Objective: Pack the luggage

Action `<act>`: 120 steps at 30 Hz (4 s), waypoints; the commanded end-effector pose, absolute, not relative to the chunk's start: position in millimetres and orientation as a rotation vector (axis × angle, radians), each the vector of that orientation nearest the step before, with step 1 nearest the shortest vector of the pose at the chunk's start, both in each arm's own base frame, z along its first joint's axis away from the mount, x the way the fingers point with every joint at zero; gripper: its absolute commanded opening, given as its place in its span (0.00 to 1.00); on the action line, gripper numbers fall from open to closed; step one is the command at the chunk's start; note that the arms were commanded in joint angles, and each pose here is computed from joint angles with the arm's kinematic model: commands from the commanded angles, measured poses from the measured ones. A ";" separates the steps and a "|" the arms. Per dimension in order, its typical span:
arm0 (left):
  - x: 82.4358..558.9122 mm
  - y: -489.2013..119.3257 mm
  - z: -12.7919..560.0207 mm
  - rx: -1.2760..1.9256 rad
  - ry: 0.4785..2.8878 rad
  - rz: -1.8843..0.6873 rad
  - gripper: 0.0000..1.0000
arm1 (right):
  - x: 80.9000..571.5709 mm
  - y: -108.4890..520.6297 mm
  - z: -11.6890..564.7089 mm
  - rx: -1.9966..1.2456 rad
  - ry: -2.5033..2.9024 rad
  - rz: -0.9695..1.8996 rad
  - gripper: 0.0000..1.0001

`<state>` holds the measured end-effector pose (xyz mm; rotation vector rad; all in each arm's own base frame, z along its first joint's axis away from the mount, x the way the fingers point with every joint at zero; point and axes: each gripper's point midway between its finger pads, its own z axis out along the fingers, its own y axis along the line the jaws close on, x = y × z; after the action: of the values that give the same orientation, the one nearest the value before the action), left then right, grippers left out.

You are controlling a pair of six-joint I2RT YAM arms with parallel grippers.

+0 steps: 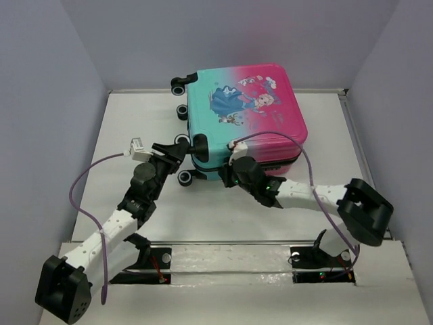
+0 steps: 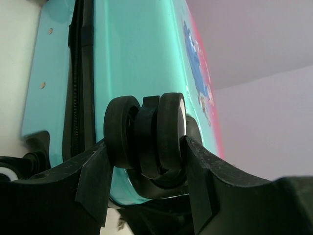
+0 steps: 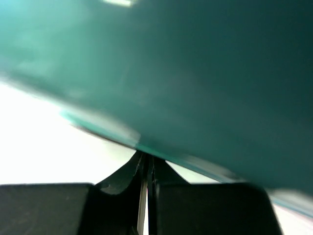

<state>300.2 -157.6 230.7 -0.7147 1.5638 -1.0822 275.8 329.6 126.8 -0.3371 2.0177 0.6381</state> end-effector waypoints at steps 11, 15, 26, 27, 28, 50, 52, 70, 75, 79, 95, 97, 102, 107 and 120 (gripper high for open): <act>243.1 -219.0 236.3 -0.307 1.727 -1.218 0.06 | 227.6 389.8 147.1 -0.534 1.895 0.993 0.07; 229.6 -250.9 233.0 -0.251 1.767 -1.256 0.06 | 251.8 347.4 158.0 -0.482 1.880 0.992 0.07; 208.3 -345.8 258.2 -0.053 1.774 -1.335 0.06 | 239.9 295.9 187.1 -0.428 1.880 1.012 0.07; 208.6 -352.0 262.5 -0.028 1.771 -1.341 0.06 | 227.4 303.2 183.5 -0.428 1.882 1.054 0.07; 211.3 -356.5 268.5 0.001 1.758 -1.332 0.06 | 215.2 303.9 167.0 -0.396 1.917 1.086 0.07; 240.6 -364.6 358.8 0.159 1.729 -1.161 0.98 | 236.1 328.0 168.5 0.049 1.600 1.030 0.07; 258.7 -336.4 366.7 0.139 1.725 -1.055 0.99 | 236.1 321.4 168.4 0.064 1.603 1.014 0.07; 418.1 -106.8 283.2 0.237 1.928 -0.144 0.95 | 224.8 320.1 168.2 -0.027 1.653 1.021 0.07; 452.9 -112.6 274.7 0.368 1.945 -0.117 0.97 | 220.2 332.9 158.4 -0.062 1.679 1.066 0.07; 468.7 -127.7 260.8 0.468 1.967 -0.190 0.97 | 219.5 339.6 162.7 -0.078 1.670 1.089 0.07; 504.1 -133.6 226.1 0.532 2.007 -0.238 0.95 | 217.8 340.2 168.3 -0.090 1.650 1.103 0.07; 505.5 -136.3 227.3 0.534 2.006 -0.254 0.89 | 217.1 340.4 168.3 -0.096 1.651 1.105 0.07; 509.6 -140.1 234.5 0.534 1.990 -0.272 0.63 | 217.8 341.8 168.9 -0.097 1.653 1.104 0.07; 513.7 -142.6 234.2 0.523 1.991 -0.288 0.26 | 222.2 338.2 168.4 -0.081 1.655 1.086 0.07; 451.6 -143.9 218.4 0.377 2.005 -0.433 0.06 | 268.6 253.7 215.2 0.011 1.613 0.950 0.07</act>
<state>481.1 -143.2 207.5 0.4743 2.0079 -0.3524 250.9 272.0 139.2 -0.0285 1.8085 0.8613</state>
